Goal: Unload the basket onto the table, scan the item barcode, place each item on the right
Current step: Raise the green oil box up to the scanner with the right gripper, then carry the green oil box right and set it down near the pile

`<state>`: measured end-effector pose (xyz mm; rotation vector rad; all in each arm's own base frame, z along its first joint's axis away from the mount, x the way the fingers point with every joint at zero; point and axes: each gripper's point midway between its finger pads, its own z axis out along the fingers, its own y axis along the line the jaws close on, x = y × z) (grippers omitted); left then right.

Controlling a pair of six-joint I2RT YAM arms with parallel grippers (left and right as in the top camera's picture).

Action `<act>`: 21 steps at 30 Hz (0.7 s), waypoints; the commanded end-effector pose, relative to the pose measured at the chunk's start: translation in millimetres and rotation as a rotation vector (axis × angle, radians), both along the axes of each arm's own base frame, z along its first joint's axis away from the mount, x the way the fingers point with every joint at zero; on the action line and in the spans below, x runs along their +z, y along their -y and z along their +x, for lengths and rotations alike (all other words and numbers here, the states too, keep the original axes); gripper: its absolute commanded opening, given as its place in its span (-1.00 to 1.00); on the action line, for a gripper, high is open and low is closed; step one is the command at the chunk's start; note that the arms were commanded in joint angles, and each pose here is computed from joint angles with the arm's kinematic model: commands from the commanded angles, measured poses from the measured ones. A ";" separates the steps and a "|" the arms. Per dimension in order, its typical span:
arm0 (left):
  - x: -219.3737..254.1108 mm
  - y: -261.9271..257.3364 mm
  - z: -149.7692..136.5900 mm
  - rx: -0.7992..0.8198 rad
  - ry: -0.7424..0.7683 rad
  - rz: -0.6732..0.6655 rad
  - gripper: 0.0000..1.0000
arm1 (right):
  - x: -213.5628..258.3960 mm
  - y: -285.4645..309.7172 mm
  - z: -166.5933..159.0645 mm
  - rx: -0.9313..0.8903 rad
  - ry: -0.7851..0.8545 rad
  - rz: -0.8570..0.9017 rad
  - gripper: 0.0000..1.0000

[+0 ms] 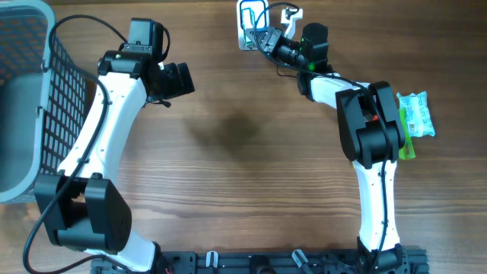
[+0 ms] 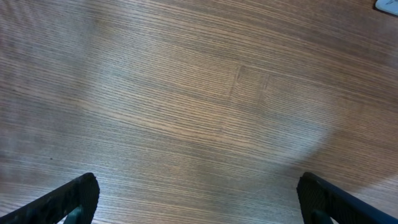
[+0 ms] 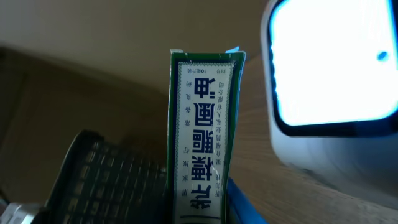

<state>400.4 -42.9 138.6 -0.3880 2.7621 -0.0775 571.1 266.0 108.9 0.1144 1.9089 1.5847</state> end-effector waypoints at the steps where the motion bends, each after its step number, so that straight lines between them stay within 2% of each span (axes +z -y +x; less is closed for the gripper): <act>1: -2.2 -2.0 0.7 0.000 -0.003 0.011 1.00 | 31.3 -0.7 -8.0 0.085 0.075 0.027 -0.89; 5: -2.2 -2.0 0.7 0.000 -0.003 0.011 1.00 | 100.5 -0.6 -19.5 0.105 0.133 0.057 -0.91; 7: -2.2 -2.0 0.7 0.000 -0.003 0.011 1.00 | 139.1 -0.7 -36.3 0.142 0.167 0.019 -0.91; 9: -2.2 -2.0 0.7 0.000 -0.003 0.011 1.00 | 158.4 0.7 -48.1 0.158 0.189 -0.023 -0.91; 14: -2.2 -2.0 0.7 0.000 -0.003 0.011 1.00 | 191.6 15.6 -106.4 0.213 0.267 -0.280 -0.91; 15: -2.2 -2.0 0.7 0.000 -0.003 0.011 0.99 | 190.5 22.4 -123.9 0.237 0.296 -0.366 -0.90; 17: -2.2 -2.0 0.7 0.000 -0.003 0.011 1.00 | 171.6 41.2 -142.0 0.221 0.242 -0.530 -0.91; 19: -2.2 -2.0 0.7 0.000 -0.003 0.011 1.00 | 140.5 65.1 -155.5 0.200 0.143 -0.715 -0.91; 21: -2.2 -2.0 0.7 0.000 -0.003 0.011 1.00 | 100.1 97.1 -173.2 0.187 -0.026 -0.911 -0.91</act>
